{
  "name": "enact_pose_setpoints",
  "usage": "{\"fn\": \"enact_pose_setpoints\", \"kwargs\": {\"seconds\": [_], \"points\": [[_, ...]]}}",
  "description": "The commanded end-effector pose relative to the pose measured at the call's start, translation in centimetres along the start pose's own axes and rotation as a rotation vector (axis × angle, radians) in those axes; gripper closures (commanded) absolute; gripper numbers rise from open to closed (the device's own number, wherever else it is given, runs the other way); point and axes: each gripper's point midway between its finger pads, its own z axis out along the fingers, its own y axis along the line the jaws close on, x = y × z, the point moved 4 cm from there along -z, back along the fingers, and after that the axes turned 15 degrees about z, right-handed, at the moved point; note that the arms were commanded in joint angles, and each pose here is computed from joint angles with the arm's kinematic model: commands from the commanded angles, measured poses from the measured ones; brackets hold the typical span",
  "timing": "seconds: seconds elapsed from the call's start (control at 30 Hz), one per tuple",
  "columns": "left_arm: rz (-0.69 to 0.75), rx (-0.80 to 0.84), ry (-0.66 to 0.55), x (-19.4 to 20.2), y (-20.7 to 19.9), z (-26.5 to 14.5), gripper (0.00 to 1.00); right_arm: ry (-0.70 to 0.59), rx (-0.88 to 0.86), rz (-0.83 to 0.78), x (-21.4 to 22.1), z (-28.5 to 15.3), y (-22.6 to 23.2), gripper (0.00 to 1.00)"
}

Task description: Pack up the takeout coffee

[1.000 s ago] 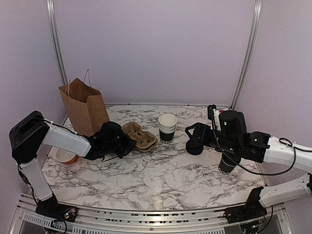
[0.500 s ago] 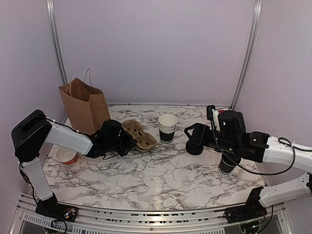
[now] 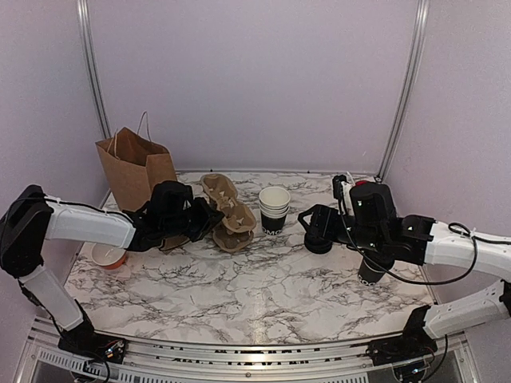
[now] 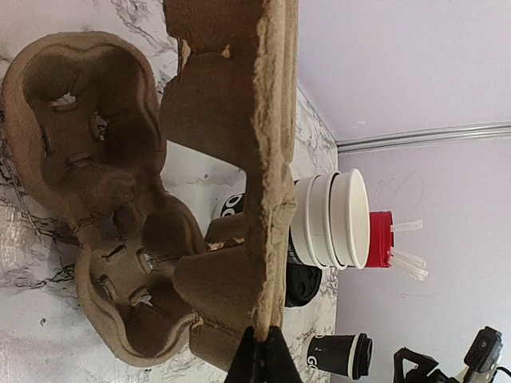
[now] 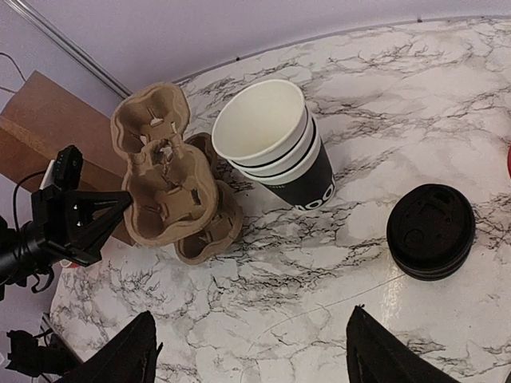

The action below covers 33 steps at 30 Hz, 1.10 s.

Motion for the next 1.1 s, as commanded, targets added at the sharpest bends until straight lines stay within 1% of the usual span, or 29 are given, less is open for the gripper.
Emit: {"fn": "enact_pose_setpoints", "kwargs": {"seconds": [0.0,0.1,0.2,0.3,0.37,0.43,0.53,0.67,0.73,0.9,1.07], "points": [[0.161,0.008,0.026,0.1,-0.8,-2.2,1.0,-0.026,-0.057,0.005,-1.4,0.0,2.1,0.21],[0.254,-0.005,0.029,0.2,-1.2,-3.2,1.0,-0.02,-0.063,-0.016,-1.4,0.2,2.5,0.21],[0.366,-0.012,0.025,0.2,-1.9,-4.3,1.0,-0.009,-0.081,-0.075,-1.7,0.3,3.4,0.22],[0.491,0.001,0.046,0.5,-3.0,-5.0,1.0,0.01,-0.121,-0.187,-1.7,0.3,4.8,0.22],[0.577,-0.001,0.094,0.9,-3.5,-5.2,1.0,0.021,-0.155,-0.305,-1.4,0.0,6.1,0.22],[0.656,-0.01,0.141,1.3,-3.5,-5.7,1.0,-0.012,-0.156,-0.433,-1.2,-0.6,7.1,0.22],[0.743,-0.002,0.191,1.7,-3.9,-6.3,1.0,-0.085,-0.207,-0.602,0.0,-1.9,8.0,0.23],[0.868,0.03,0.276,3.0,-5.1,-7.3,1.0,-0.164,-0.371,-0.772,1.6,-3.9,8.5,0.22],[0.944,0.05,0.305,3.7,-6.1,-7.9,1.0,-0.21,-0.444,-0.82,1.9,-5.2,8.7,0.22],[1.11,0.081,0.353,5.1,-8.7,-9.2,1.0,-0.225,-0.547,-0.936,3.9,-6.2,9.3,0.22],[1.197,0.113,0.352,5.6,-11.1,-10.3,1.0,-0.205,-0.493,-1.073,6.6,-5.1,9.3,0.22]]}}
